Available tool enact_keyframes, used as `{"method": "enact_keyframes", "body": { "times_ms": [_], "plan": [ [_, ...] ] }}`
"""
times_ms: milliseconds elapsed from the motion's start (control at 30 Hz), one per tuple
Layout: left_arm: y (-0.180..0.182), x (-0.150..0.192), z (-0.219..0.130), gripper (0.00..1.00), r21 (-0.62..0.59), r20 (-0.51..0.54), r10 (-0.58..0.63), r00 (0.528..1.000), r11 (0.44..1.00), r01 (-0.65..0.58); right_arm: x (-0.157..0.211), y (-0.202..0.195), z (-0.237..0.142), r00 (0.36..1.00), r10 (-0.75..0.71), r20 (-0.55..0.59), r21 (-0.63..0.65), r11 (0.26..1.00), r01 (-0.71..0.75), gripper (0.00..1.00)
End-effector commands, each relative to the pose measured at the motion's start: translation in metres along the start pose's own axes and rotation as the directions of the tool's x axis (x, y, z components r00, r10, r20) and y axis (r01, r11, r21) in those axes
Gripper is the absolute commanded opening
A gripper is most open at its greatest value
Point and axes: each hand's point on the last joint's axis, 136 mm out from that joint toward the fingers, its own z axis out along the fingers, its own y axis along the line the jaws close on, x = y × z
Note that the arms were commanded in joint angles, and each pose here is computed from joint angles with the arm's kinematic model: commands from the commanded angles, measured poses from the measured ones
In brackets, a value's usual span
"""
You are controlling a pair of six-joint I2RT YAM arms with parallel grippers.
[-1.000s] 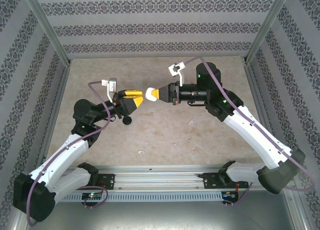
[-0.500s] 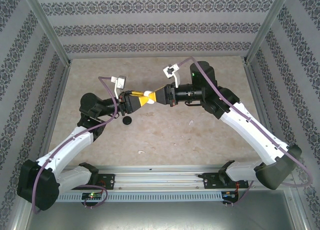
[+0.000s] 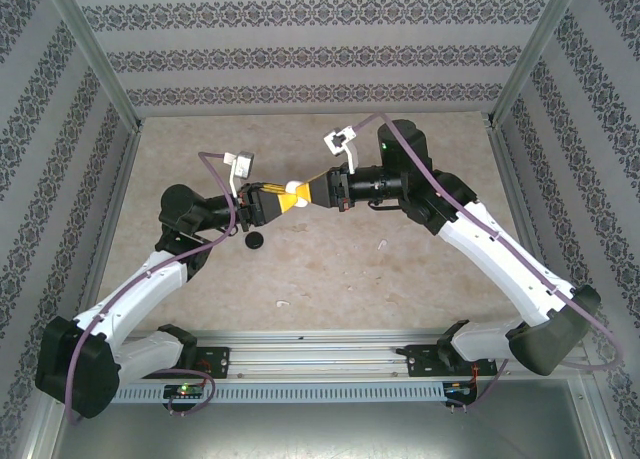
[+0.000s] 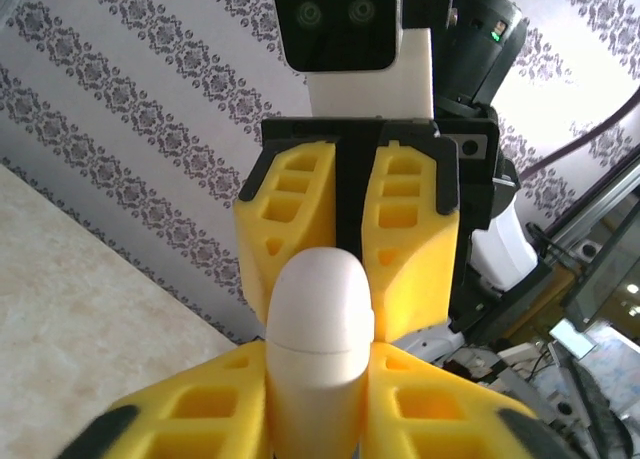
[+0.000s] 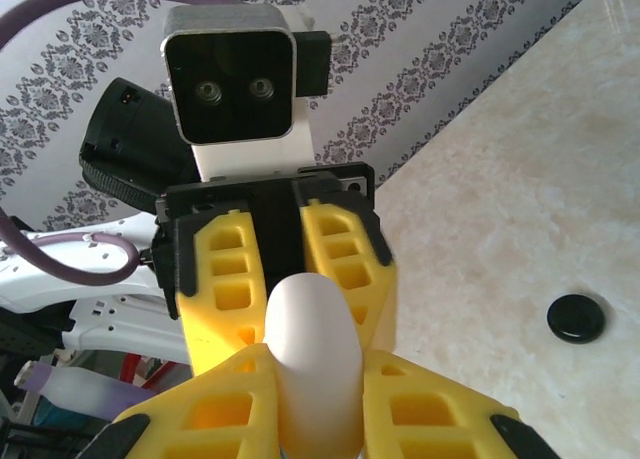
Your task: Insert the wireless bluetooth earbuds into the charging case
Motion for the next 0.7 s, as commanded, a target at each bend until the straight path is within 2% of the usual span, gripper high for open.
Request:
{"method": "enact_keyframes", "body": {
  "times_ms": [0, 100, 200, 367, 667],
  "plan": [
    [-0.015, -0.006, 0.001, 0.10, 0.043, -0.008, 0.077, 0.997, 0.996, -0.077, -0.006, 0.007, 0.004, 1.000, -0.032, 0.000, -0.032, 0.999, 0.032, 0.10],
    [-0.015, -0.004, 0.000, 0.02, 0.042, -0.007, 0.105, 0.994, 0.994, -0.105, -0.004, 0.004, 0.005, 1.000, -0.024, -0.006, -0.029, 0.999, 0.024, 0.12],
    [-0.016, -0.005, -0.003, 0.02, 0.051, 0.027, 0.157, 0.987, 0.986, -0.158, -0.005, 0.002, 0.005, 1.000, -0.006, -0.003, -0.037, 0.999, 0.006, 0.17],
    [-0.014, 0.003, -0.004, 0.00, 0.066, 0.014, 0.229, 0.973, 0.971, -0.229, -0.006, -0.011, 0.005, 0.999, 0.048, -0.004, -0.027, 0.998, -0.048, 0.27],
    [-0.001, 0.013, -0.010, 0.00, -0.025, 0.000, 0.340, 0.940, 0.940, -0.340, 0.004, -0.045, 0.007, 0.990, 0.134, -0.038, 0.057, 0.990, -0.132, 0.40]
  ]
}}
